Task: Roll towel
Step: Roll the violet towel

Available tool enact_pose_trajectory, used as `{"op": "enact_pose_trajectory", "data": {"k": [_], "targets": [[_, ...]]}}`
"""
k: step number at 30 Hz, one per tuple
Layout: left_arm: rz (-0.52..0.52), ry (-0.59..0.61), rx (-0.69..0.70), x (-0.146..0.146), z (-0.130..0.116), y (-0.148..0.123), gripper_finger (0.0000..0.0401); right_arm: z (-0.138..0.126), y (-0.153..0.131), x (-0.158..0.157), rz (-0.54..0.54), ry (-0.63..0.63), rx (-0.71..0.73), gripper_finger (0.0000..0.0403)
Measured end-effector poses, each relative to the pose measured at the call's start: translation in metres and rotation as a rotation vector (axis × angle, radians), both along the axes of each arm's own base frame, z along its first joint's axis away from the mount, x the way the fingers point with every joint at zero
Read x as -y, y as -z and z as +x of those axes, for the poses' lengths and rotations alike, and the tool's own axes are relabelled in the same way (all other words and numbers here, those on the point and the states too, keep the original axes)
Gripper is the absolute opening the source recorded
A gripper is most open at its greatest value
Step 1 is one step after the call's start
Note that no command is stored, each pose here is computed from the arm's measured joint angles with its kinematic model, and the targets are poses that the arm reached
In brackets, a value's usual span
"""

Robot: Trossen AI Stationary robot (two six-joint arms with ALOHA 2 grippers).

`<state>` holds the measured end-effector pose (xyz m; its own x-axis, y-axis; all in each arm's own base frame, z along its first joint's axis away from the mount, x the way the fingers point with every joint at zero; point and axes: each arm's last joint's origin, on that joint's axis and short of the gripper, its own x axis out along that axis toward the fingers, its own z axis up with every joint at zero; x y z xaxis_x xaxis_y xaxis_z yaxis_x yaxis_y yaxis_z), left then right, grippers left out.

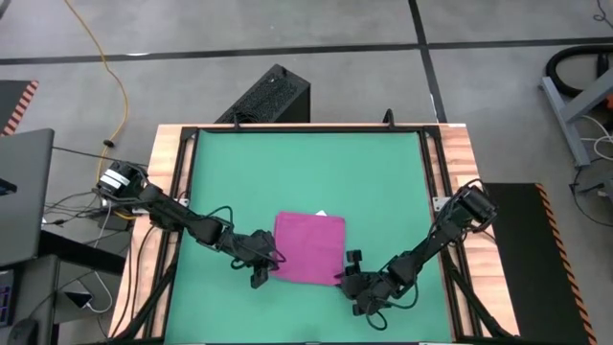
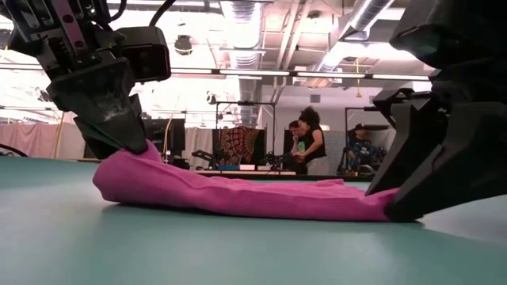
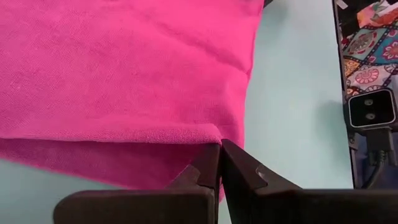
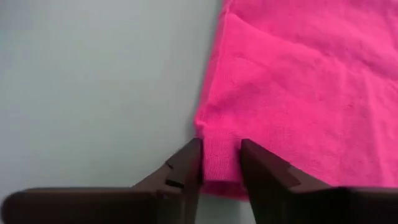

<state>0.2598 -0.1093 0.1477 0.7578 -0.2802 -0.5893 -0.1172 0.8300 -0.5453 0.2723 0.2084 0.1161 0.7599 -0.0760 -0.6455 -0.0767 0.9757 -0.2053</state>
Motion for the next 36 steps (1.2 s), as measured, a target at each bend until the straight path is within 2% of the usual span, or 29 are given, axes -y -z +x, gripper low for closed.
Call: {"op": "enact_pose_trajectory", "data": {"k": [4,8,13,18,23,25,32,36], "targets": [[-0.006,-0.003,0.004,0.0,0.0,0.0,0.0,0.0,0.0,0.0,-0.002,0.003,0.002,0.0081],[-0.06,0.019,0.043,0.002,0.003,-0.005,0.0,0.003,-0.004,-0.001,-0.023,0.014,0.019,0.0045],[-0.118,0.054,0.078,0.005,0.005,-0.01,0.0,0.011,-0.017,-0.007,-0.113,-0.003,0.033,0.0014],[-0.082,0.068,0.046,0.002,0.004,-0.006,0.0,0.015,-0.024,0.0,-0.241,0.044,-0.018,0.0013],[0.004,0.049,-0.044,-0.014,0.003,0.003,0.0,0.021,-0.022,0.015,-0.279,0.085,-0.067,0.0013],[0.007,0.035,-0.069,-0.02,0.003,0.005,0.0,0.024,-0.022,0.02,-0.286,0.096,-0.074,0.0013],[-0.174,0.109,-0.049,-0.017,0.007,-0.002,0.0,0.023,-0.022,0.019,-0.283,0.082,-0.078,0.0013],[-0.192,0.131,-0.006,-0.016,0.009,-0.006,0.0,0.019,-0.032,0.017,-0.277,0.079,-0.056,0.0013]]}}
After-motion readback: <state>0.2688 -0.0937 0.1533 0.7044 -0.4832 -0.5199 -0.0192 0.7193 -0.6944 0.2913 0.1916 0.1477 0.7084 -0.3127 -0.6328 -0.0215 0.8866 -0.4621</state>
